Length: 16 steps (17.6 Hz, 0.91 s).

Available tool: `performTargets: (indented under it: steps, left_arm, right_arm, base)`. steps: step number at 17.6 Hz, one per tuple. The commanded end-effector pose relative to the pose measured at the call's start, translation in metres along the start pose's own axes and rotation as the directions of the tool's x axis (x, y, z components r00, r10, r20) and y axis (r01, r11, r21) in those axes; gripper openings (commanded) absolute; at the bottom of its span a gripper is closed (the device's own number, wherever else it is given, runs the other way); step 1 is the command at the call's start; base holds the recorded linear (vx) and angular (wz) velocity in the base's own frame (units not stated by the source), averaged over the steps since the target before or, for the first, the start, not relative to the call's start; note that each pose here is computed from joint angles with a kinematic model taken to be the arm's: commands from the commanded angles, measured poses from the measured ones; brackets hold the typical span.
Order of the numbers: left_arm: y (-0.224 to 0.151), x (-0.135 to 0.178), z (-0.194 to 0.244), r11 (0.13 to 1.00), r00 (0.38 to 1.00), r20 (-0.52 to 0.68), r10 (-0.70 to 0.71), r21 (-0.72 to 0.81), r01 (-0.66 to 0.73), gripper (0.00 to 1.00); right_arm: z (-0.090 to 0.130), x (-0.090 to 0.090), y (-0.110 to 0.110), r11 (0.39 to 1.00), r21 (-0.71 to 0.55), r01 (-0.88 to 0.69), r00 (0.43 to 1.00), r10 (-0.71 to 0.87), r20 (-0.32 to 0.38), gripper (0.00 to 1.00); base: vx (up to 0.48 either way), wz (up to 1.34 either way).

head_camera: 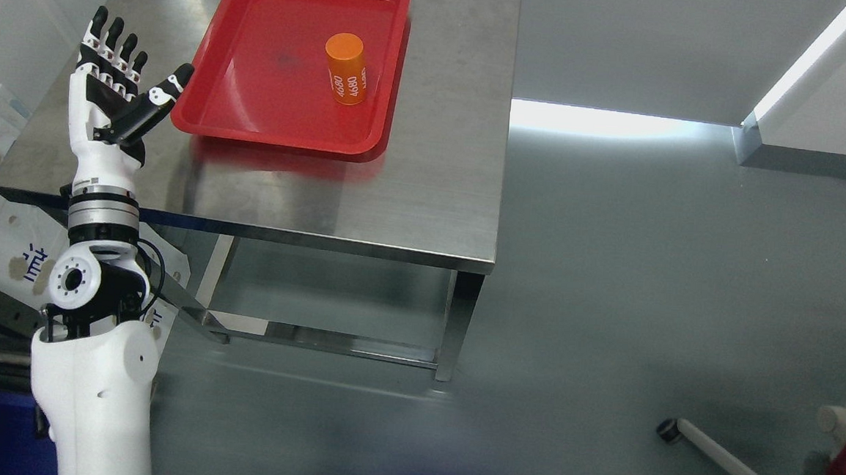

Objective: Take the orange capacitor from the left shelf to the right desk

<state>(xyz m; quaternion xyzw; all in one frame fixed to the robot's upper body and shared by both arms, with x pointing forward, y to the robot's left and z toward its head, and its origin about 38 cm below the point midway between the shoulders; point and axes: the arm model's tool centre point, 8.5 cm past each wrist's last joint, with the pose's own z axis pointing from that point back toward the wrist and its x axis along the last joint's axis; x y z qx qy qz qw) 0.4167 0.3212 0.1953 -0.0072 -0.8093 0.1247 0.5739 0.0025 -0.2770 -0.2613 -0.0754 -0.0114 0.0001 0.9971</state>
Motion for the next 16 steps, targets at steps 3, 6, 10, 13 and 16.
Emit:
performTargets:
  steps: [3, 6, 10, 13, 16]
  left_arm:
    - [-0.022, 0.005, 0.007, 0.997, 0.999, 0.013, -0.032, -0.075, 0.033, 1.0]
    - [-0.033, 0.002, 0.008, 0.993, 0.998, -0.003, -0.057, -0.108, 0.056, 1.0]
    - [-0.037, 0.0, 0.012, 0.991, 0.998, 0.025, -0.06, -0.121, 0.063, 1.0]
    - [-0.04, 0.0, 0.012, 0.989, 0.997, 0.027, -0.066, -0.127, 0.069, 1.0]
    - [-0.042, 0.002, 0.01, 0.989, 0.997, 0.031, -0.067, -0.13, 0.07, 1.0]
  right_arm:
    - [-0.001, -0.009, -0.012, 1.0, -0.019, 0.014, 1.0, -0.014, -0.006, 1.0]
    - [-0.001, -0.009, -0.011, 1.0, -0.017, 0.014, 1.0, -0.014, -0.006, 1.0]
    - [-0.001, -0.009, -0.012, 1.0, -0.019, 0.014, 1.0, -0.014, -0.006, 1.0]
    - [-0.001, -0.009, -0.011, 1.0, -0.017, 0.014, 1.0, -0.014, -0.006, 1.0]
    - [-0.001, -0.009, -0.011, 1.0, -0.017, 0.014, 1.0, -0.014, -0.006, 1.0]
  base:
    - [0.0, 0.0]
    - [0.0, 0.0]
    - [0.0, 0.0]
    - [0.0, 0.0]
    - [0.0, 0.0]
